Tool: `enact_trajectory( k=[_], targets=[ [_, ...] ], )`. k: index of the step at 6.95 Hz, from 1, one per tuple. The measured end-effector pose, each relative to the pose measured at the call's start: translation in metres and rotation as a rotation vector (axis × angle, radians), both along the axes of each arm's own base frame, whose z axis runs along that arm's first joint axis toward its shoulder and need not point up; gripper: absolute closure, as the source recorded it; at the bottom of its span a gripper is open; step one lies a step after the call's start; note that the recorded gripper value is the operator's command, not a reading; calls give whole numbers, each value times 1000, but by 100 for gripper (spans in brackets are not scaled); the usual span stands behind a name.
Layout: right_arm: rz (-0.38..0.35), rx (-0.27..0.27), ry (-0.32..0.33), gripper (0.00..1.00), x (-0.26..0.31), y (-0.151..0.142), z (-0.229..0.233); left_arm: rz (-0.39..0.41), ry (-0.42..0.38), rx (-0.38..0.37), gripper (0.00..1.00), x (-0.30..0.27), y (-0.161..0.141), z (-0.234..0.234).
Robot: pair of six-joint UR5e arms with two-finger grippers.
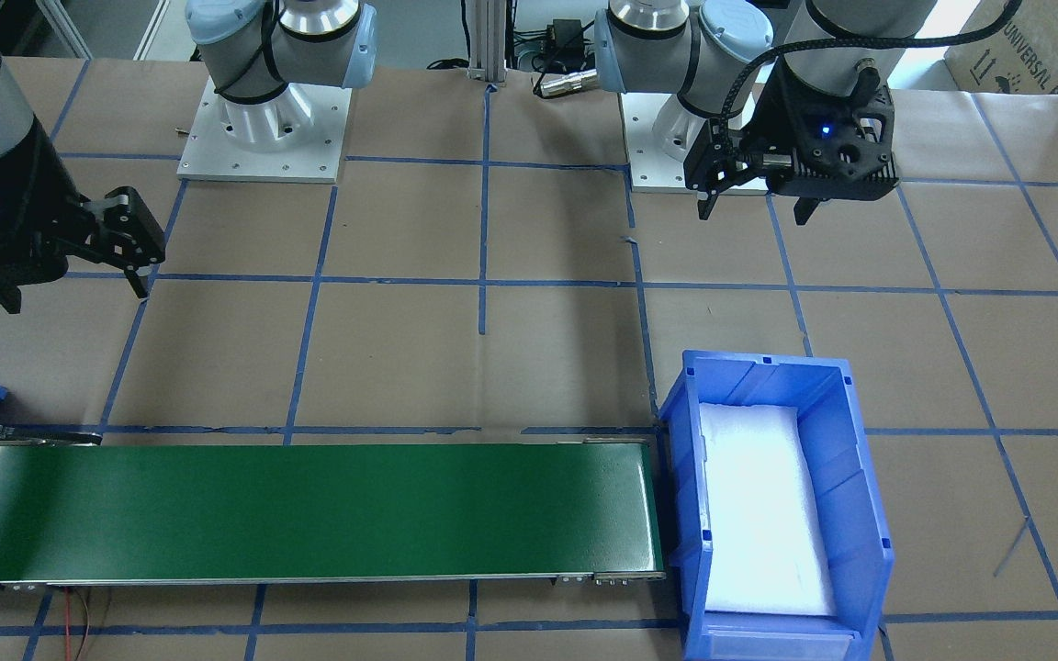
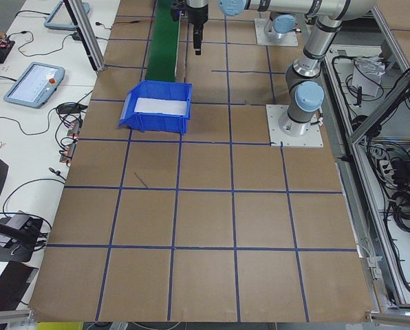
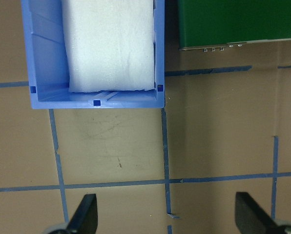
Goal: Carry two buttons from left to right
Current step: 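Open the right gripper and raise it away from the bin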
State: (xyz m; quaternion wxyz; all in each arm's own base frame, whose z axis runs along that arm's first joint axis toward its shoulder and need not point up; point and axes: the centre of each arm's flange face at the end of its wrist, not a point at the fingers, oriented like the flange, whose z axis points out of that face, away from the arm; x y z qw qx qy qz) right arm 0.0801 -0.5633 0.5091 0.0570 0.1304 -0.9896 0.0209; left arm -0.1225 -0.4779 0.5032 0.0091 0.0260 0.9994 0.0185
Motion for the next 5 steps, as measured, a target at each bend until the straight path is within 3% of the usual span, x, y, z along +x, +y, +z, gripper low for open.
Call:
enact_trajectory(
  k=[2,5],
  targets=[
    [-75,-1,-38,0,25,5,-1,0,0,0,0,0,0,0],
    [-98,6,-74,0,47,9,-6,0,0,0,0,0,0,0]
  ],
)
